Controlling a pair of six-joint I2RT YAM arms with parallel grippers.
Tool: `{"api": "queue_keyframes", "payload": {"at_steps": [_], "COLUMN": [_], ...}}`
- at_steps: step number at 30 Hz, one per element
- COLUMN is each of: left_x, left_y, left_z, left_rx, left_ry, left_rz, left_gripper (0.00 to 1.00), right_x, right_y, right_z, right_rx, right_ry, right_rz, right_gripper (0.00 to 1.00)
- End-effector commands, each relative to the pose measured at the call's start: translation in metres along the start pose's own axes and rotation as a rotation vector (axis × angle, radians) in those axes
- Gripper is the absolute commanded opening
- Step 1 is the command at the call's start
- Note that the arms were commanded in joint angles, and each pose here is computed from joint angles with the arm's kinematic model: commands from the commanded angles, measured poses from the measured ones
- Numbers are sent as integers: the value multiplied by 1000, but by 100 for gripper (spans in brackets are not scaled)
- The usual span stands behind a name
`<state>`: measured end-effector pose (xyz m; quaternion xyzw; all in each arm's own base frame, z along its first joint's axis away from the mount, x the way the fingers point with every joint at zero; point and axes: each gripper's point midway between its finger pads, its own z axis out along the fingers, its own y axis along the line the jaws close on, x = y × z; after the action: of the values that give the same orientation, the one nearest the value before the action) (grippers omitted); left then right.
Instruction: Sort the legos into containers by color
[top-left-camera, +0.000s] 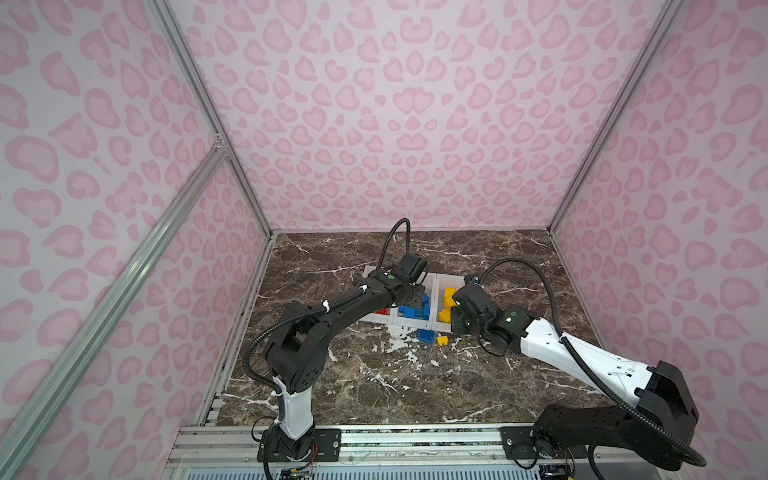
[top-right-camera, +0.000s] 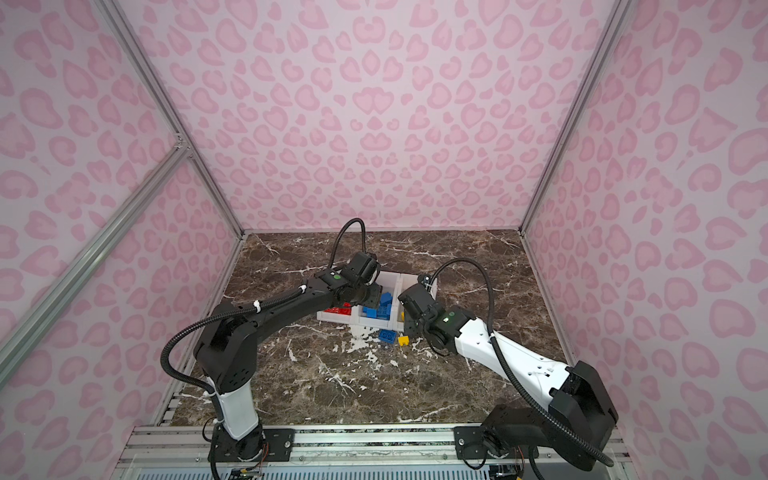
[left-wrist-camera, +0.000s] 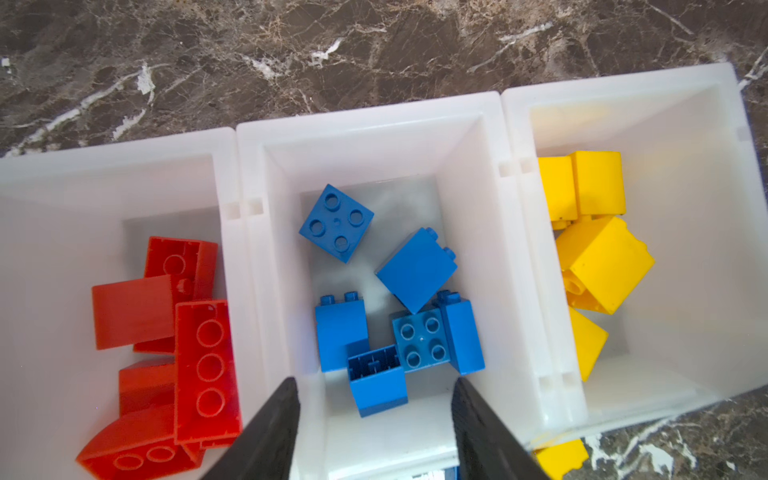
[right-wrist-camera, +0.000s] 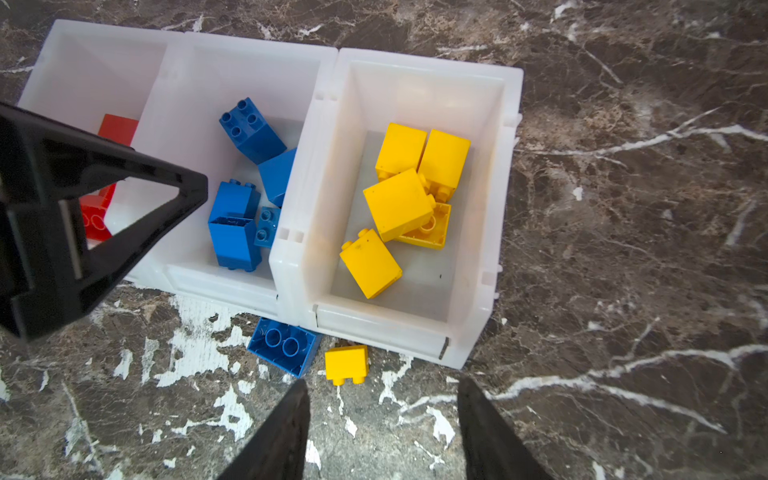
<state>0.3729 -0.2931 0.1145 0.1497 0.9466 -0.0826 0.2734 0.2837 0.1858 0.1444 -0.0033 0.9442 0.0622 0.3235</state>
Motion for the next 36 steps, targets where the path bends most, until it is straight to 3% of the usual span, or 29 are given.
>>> {"api": "queue_keyframes", "payload": {"at_steps": [1,16,36], "left_x": [3,-5,44], "left_y": [4,10,55], "left_z": [-3,-32,-78], "left_rx": [-7,13,-32], "left_ry": [-9,-75,-116], "left_rz": [6,-31,-138], "left_gripper": [61,61,61], "right_x": [5,8,70], "right_y": [-4,3,11], "right_z": [5,10,37], "right_rx": [25,20,47], "right_ry": [12,32,106], "right_rz": [-2,-17,-35], "right_gripper": [58,58,56]}}
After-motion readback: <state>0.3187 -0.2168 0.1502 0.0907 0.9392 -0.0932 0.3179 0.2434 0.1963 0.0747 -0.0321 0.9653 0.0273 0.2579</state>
